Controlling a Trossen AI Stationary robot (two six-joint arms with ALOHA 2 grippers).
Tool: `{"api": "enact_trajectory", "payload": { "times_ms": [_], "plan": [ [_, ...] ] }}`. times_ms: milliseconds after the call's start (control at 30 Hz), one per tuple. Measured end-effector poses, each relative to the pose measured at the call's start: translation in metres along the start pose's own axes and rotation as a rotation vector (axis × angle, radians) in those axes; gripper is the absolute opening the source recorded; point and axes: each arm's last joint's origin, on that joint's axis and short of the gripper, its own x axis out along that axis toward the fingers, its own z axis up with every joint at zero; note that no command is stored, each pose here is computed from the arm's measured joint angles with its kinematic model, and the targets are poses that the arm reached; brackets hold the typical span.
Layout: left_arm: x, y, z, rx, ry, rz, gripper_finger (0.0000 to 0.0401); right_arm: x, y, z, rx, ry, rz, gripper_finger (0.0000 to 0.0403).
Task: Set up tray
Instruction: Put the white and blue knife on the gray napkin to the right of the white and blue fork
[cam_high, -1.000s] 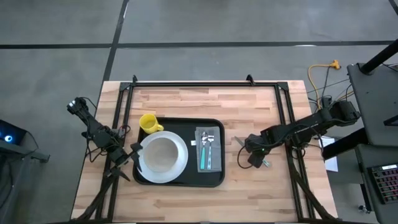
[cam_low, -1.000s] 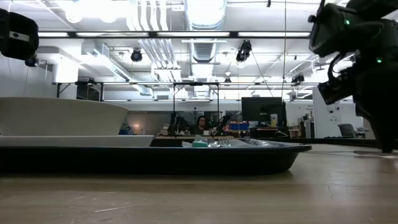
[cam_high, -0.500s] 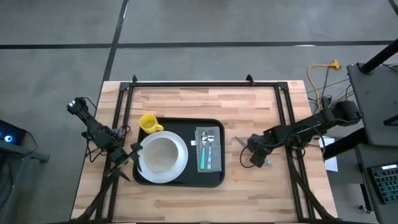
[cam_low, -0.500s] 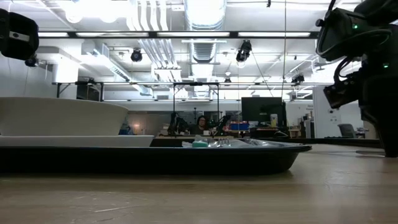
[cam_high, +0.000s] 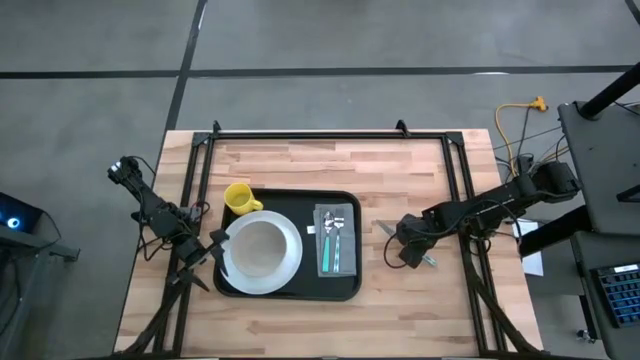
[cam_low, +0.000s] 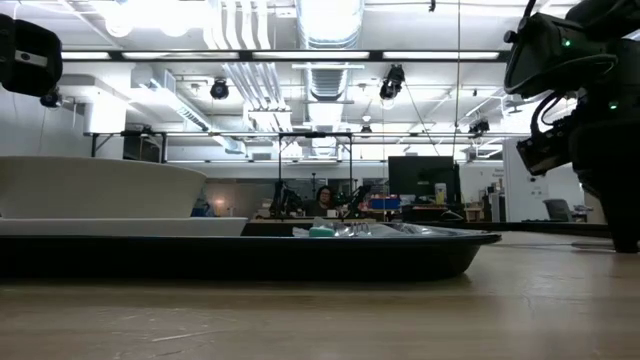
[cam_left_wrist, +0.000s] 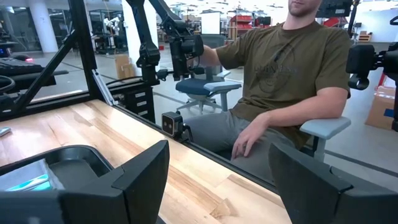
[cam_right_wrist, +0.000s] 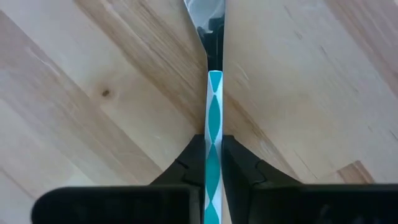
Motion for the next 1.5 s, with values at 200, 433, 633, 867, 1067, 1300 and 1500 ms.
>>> {"api": "enact_trajectory", "payload": {
  "times_ms": [200, 433, 633, 867, 1067, 1300, 1500],
  "plan": [
    [0.0, 0.0, 0.0, 0.0, 0.0, 0.0, 0.0255, -0.003, 0.001, 0.001, 0.03, 0.0, 0.008, 0.0017],
    [0.0, 0.0, 0.0, 0.0, 0.0, 0.0, 0.0255, -0.012, 0.01, 0.006, 0.07, -0.023, 0.048, 0.0014],
    [0.0, 0.0, 0.0, 0.0, 0.0, 0.001, 0.0255, -0.019, 0.017, 0.009, 0.107, -0.036, 0.073, 0.0014],
    [0.0, 0.0, 0.0, 0.0, 0.0, 0.0, 0.0255, -0.022, 0.017, 0.01, 0.161, -0.033, 0.062, 0.0013],
    [0.0, 0.0, 0.0, 0.0, 0.0, 0.0, 0.0255, -0.022, 0.016, 0.009, 0.223, -0.034, 0.049, 0.0013],
    [0.0, 0.0, 0.0, 0.0, 0.0, 0.0, 0.0255, -0.022, 0.016, 0.009, 0.322, -0.034, 0.05, 0.0013],
    [0.0, 0.0, 0.0, 0.0, 0.0, 0.0, 0.0255, -0.022, 0.016, 0.01, 0.431, -0.049, 0.046, 0.0013]
  ]
}}
